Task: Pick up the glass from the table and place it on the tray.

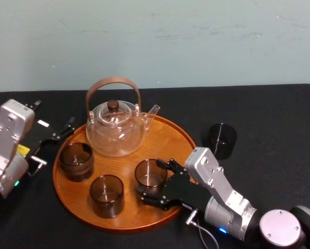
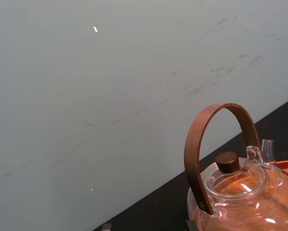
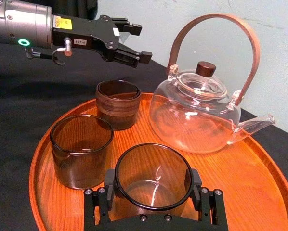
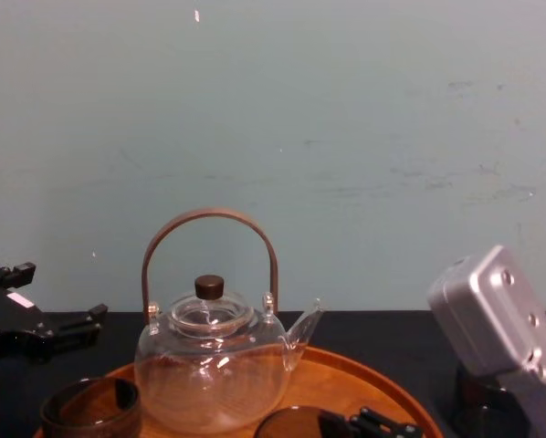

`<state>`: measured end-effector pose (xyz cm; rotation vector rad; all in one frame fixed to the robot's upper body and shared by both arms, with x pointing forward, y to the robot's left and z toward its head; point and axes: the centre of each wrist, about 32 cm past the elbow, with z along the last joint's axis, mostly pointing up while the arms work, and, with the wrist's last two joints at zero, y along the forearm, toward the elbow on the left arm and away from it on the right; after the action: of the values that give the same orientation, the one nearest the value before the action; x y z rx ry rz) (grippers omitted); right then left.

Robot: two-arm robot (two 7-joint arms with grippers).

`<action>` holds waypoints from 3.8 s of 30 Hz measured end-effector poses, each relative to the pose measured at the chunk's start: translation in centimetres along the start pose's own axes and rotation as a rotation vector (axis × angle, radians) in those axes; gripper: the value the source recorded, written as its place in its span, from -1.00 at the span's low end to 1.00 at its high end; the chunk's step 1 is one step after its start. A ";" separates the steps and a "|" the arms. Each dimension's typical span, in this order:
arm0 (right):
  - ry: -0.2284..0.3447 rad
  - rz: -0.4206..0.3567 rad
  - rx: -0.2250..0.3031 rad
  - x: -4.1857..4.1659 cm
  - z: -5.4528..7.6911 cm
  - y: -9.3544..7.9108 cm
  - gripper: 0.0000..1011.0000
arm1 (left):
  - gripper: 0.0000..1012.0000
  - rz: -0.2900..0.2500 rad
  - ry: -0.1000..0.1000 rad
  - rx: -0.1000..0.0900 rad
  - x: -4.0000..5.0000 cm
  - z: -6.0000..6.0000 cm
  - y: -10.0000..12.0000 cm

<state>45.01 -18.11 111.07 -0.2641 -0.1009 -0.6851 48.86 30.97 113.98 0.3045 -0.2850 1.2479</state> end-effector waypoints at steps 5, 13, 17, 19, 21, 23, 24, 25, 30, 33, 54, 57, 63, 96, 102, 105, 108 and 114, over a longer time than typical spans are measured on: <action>0.009 0.006 -0.005 -0.09 -0.3 0.1 0.82 | 0.98 0.000 0.000 0.000 0.00 0.0 0.0; 0.019 0.008 -0.015 -0.14 -0.9 0.5 0.82 | 0.98 0.000 0.000 0.000 0.00 0.0 0.0; 0.020 0.009 -0.015 -0.13 -1.2 0.7 0.82 | 0.98 0.000 0.000 0.000 0.00 0.0 0.0; 0.018 0.010 -0.017 -0.13 -1.3 0.8 0.82 | 0.98 0.000 0.000 0.000 0.00 0.0 0.0; 0.012 0.010 -0.020 -0.17 -1.4 0.9 0.82 | 0.98 0.000 0.000 0.000 0.00 0.0 0.0; 0.002 0.013 -0.023 -0.25 -1.4 1.0 0.82 | 0.98 0.000 0.000 0.000 0.00 0.0 0.0; 0.002 0.013 -0.023 -0.25 -1.4 1.0 0.82 | 0.98 0.000 0.000 0.000 0.00 0.0 0.0; -0.001 0.014 -0.024 -0.28 -1.4 1.0 0.82 | 0.98 0.000 0.000 0.000 0.00 0.0 0.0; -0.001 0.014 -0.025 -0.30 -1.4 1.0 0.82 | 0.98 0.000 0.000 0.000 0.00 0.0 0.0; 0.000 0.014 -0.028 -0.33 -1.5 0.9 0.83 | 0.98 0.000 0.000 0.000 0.01 0.0 0.0; -0.035 -0.062 0.109 0.03 0.7 -3.3 0.98 | 0.98 0.000 0.000 0.000 0.00 0.0 0.0; -0.018 -0.076 0.114 0.33 0.6 -4.1 0.98 | 0.98 0.000 0.000 0.000 0.00 0.0 0.0; 0.025 -0.119 0.116 1.10 -0.1 -5.9 0.98 | 0.98 0.000 0.000 0.000 0.00 0.0 0.0; 0.122 -0.445 0.004 8.17 -3.8 -10.7 0.98 | 0.98 0.000 0.000 0.000 0.00 0.0 0.0; 0.135 -0.432 -0.004 9.11 -4.2 -9.8 0.98 | 0.98 0.000 0.000 0.000 0.00 0.0 0.0; 0.135 -0.416 -0.003 9.30 -4.2 -9.3 0.98 | 0.98 0.000 0.000 0.000 0.00 0.0 0.0; 0.131 -0.402 -0.004 9.30 -4.1 -9.0 0.98 | 0.98 0.000 0.000 0.000 0.00 0.0 0.0; 0.122 -0.365 -0.003 9.08 -4.1 -8.3 0.98 | 0.98 0.000 0.000 0.000 0.00 0.0 0.0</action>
<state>46.75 -30.93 110.51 -0.2078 -0.0309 -1.0618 48.86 30.97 113.98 0.3045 -0.2851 1.2479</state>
